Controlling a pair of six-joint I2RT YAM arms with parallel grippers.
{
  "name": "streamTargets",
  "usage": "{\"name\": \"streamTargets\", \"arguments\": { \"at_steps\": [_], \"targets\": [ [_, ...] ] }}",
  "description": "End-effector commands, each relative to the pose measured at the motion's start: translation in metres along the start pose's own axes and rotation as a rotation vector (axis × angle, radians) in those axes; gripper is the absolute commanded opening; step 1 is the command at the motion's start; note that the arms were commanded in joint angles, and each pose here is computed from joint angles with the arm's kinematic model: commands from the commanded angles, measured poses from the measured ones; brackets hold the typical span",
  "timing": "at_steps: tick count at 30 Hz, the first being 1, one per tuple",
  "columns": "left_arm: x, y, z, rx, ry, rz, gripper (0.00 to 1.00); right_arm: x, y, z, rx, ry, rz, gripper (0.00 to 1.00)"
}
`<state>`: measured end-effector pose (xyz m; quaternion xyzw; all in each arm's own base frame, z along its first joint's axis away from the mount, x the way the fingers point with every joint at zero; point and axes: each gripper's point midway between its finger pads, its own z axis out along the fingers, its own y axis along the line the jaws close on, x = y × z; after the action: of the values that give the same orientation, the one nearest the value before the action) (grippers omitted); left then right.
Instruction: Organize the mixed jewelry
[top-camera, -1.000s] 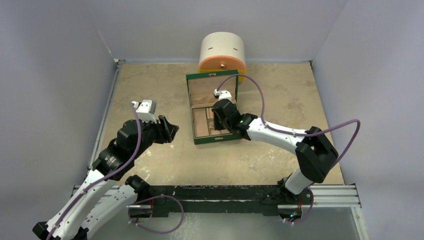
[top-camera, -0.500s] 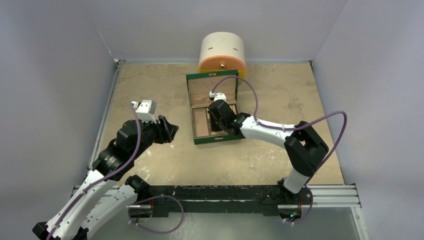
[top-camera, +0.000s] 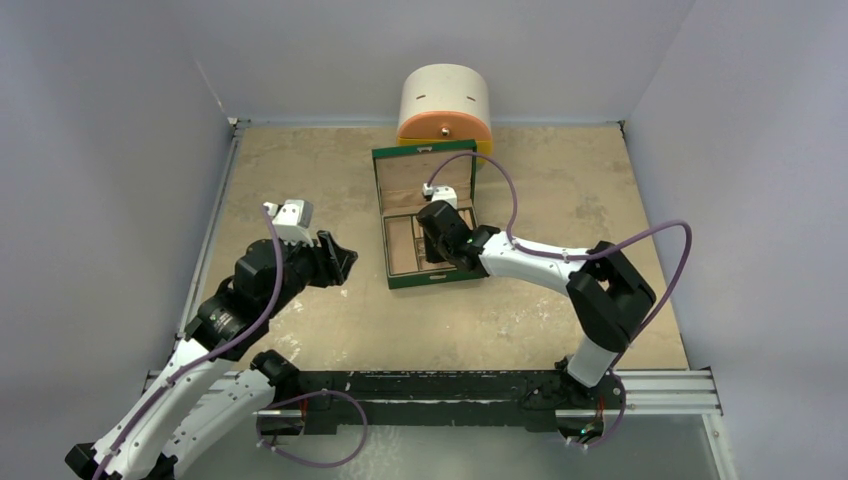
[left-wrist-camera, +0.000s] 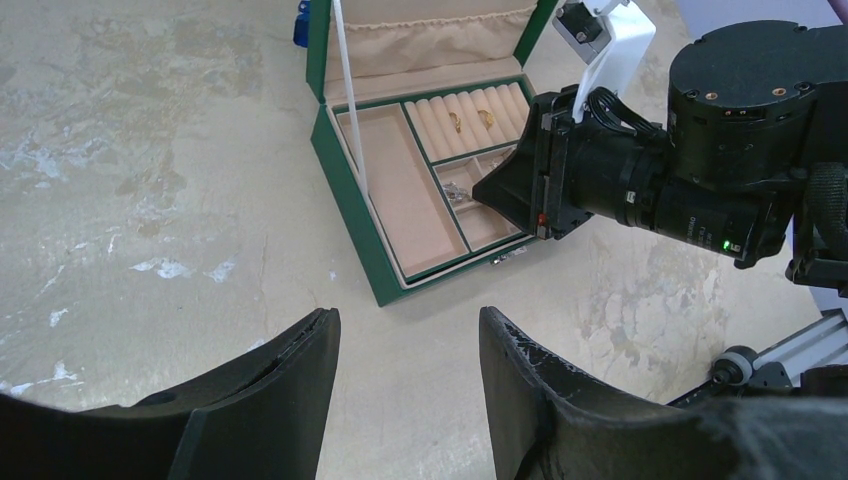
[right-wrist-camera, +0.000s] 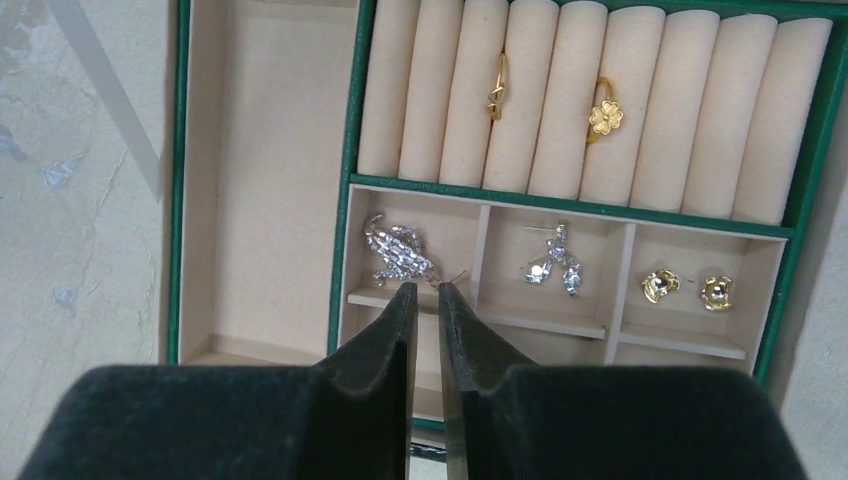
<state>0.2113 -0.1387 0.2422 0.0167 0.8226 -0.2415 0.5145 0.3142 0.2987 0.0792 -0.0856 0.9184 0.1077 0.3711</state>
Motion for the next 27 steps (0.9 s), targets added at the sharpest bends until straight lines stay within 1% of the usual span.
{"name": "streamTargets", "arguments": {
  "at_steps": [1,8,15,22,27],
  "targets": [
    [-0.015,-0.003,-0.002,0.004,-0.045,0.002,0.53,-0.026,0.0,-0.015,0.01,-0.074,0.043,0.17],
    [-0.014,-0.002,-0.001,-0.006,-0.043,-0.001,0.53,-0.038,-0.007,-0.037,0.005,-0.125,0.073,0.22],
    [-0.012,0.0,0.002,-0.017,-0.03,0.0,0.53,-0.049,-0.028,-0.066,0.05,-0.202,0.089,0.25],
    [-0.011,0.002,0.005,-0.03,-0.022,-0.002,0.53,-0.069,-0.058,-0.104,0.114,-0.307,0.048,0.26],
    [-0.008,0.003,0.009,-0.039,-0.007,0.0,0.53,-0.091,-0.076,-0.127,0.154,-0.374,0.022,0.3]
  ]
}}
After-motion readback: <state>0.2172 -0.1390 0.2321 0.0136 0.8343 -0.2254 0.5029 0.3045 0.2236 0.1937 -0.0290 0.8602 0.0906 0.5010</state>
